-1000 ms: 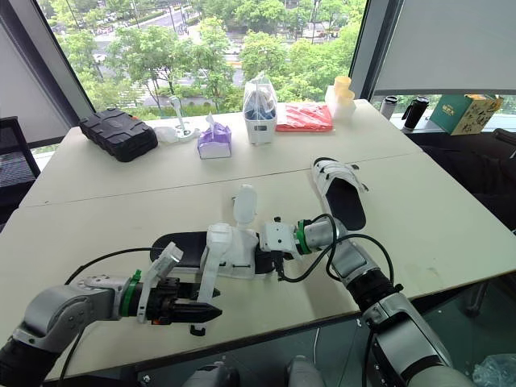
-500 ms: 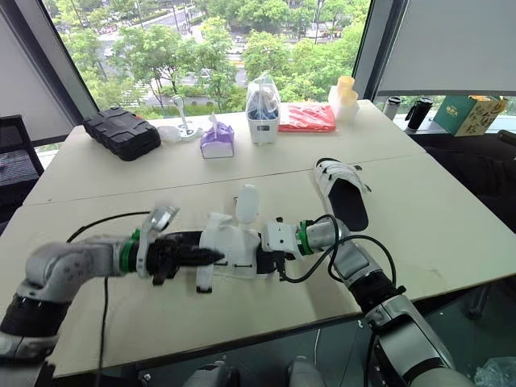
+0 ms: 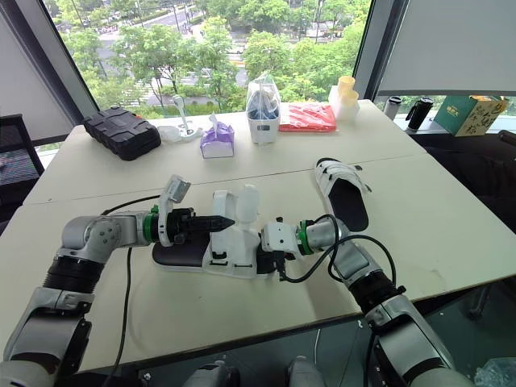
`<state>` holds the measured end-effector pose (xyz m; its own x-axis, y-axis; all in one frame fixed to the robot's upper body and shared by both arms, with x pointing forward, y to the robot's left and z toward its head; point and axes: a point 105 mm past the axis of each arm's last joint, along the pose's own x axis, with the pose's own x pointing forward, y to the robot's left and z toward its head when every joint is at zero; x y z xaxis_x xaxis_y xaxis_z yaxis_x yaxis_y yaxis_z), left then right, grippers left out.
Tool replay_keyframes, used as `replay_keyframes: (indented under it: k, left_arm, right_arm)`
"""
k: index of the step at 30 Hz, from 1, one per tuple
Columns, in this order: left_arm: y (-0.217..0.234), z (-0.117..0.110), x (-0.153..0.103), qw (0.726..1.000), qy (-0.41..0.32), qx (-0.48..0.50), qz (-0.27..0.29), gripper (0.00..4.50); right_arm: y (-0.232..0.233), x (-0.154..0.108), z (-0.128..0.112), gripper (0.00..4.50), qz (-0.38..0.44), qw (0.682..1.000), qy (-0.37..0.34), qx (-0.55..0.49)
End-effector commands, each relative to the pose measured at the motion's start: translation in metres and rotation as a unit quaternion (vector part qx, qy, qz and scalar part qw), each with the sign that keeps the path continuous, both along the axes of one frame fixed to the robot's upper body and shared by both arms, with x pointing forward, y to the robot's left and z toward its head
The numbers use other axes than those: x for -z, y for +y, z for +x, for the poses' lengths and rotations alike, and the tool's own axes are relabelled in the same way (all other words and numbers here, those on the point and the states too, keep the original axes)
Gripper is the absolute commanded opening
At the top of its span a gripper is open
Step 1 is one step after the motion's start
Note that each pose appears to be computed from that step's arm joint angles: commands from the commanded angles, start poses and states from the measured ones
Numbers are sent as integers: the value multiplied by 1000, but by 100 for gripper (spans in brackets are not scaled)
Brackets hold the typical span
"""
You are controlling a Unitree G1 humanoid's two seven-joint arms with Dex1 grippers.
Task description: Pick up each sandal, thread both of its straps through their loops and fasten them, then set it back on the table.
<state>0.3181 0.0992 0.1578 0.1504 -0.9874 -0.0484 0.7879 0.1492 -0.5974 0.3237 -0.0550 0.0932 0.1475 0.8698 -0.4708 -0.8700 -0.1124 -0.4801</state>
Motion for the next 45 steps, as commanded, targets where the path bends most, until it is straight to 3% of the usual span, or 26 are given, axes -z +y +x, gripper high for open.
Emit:
replay_keyframes:
  k: [1,21,39,45]
  left_arm:
    - [-1,-1,-10,1000,-19,9,-10,2]
    - [1,-8,-5,999,-37,30,18,2]
    - [-6,-9,17,985,-142,51,85,2]
    - [-4,-29,24,976,-163,102,102,2]
  right_arm:
    - [-7,19,-1,0,-35,999,22,15]
    - [-4,18,-2,0,-32,999,23,13]
    - [-4,16,-3,0,-30,999,22,14]
    - [-3,16,-3,0,-29,999,19,16]
